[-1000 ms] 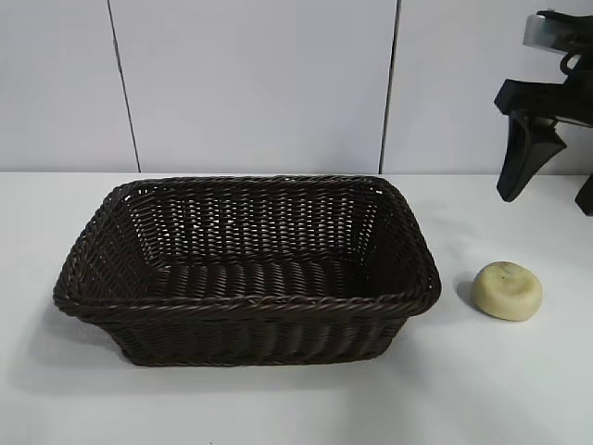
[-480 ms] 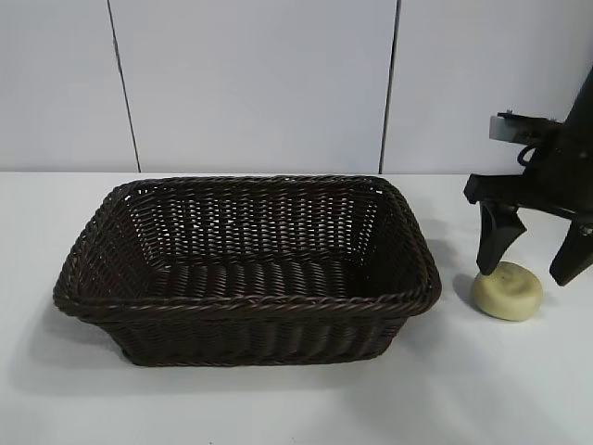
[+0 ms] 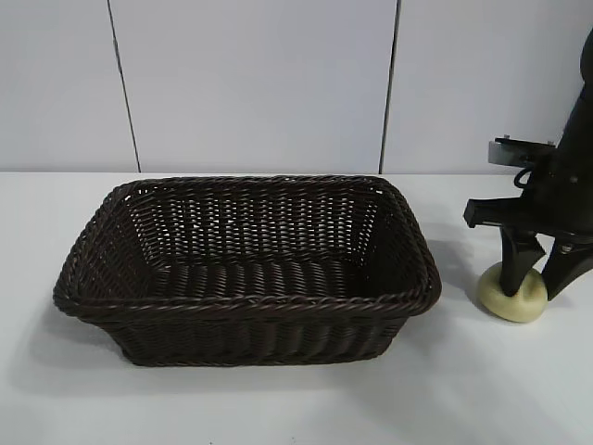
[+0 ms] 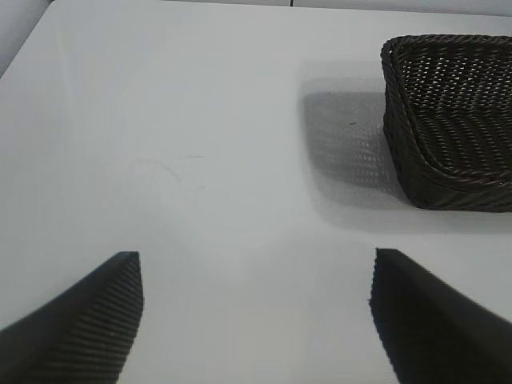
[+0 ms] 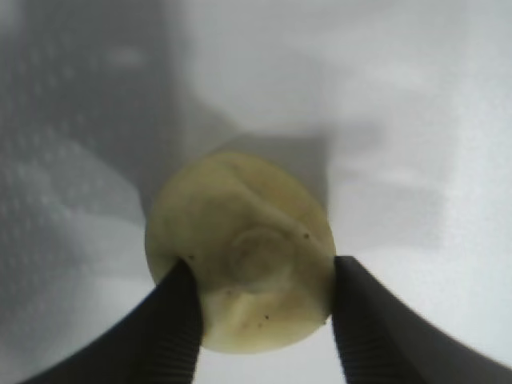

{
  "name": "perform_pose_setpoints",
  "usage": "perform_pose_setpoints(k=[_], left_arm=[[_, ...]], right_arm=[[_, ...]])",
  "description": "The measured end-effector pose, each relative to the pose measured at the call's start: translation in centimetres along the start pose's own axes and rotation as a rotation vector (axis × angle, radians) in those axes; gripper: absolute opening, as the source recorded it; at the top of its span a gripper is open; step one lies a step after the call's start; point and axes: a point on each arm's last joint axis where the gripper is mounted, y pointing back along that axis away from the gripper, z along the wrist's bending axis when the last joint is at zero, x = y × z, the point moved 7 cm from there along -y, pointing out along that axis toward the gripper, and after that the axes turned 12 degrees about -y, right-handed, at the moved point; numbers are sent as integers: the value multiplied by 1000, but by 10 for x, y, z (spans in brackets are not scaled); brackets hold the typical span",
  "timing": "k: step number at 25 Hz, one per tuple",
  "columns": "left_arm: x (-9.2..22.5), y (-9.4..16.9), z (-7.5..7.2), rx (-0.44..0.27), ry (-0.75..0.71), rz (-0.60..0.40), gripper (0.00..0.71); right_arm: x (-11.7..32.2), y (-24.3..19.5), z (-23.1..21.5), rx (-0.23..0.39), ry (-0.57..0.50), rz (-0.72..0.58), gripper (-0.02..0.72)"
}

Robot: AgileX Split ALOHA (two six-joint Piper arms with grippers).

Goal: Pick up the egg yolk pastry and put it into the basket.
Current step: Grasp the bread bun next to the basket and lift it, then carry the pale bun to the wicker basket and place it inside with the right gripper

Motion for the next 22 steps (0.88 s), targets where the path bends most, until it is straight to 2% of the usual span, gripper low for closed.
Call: perform_pose_setpoints(k=[3, 6, 9, 18, 22], left_arm=[[0, 0, 0, 0, 0, 0, 571], [0, 0, 0, 0, 0, 0, 571], [0, 0, 0, 0, 0, 0, 571], [0, 0, 0, 0, 0, 0, 571], [0, 0, 0, 0, 0, 0, 571]], right_arm=[[0, 1, 0, 2, 2, 3, 84], [0, 9, 0, 0, 4, -6, 65], [0, 29, 2, -10, 10, -40, 63], [3, 133, 9, -81, 29, -276, 63], [7, 154, 11, -103, 29, -324, 63]])
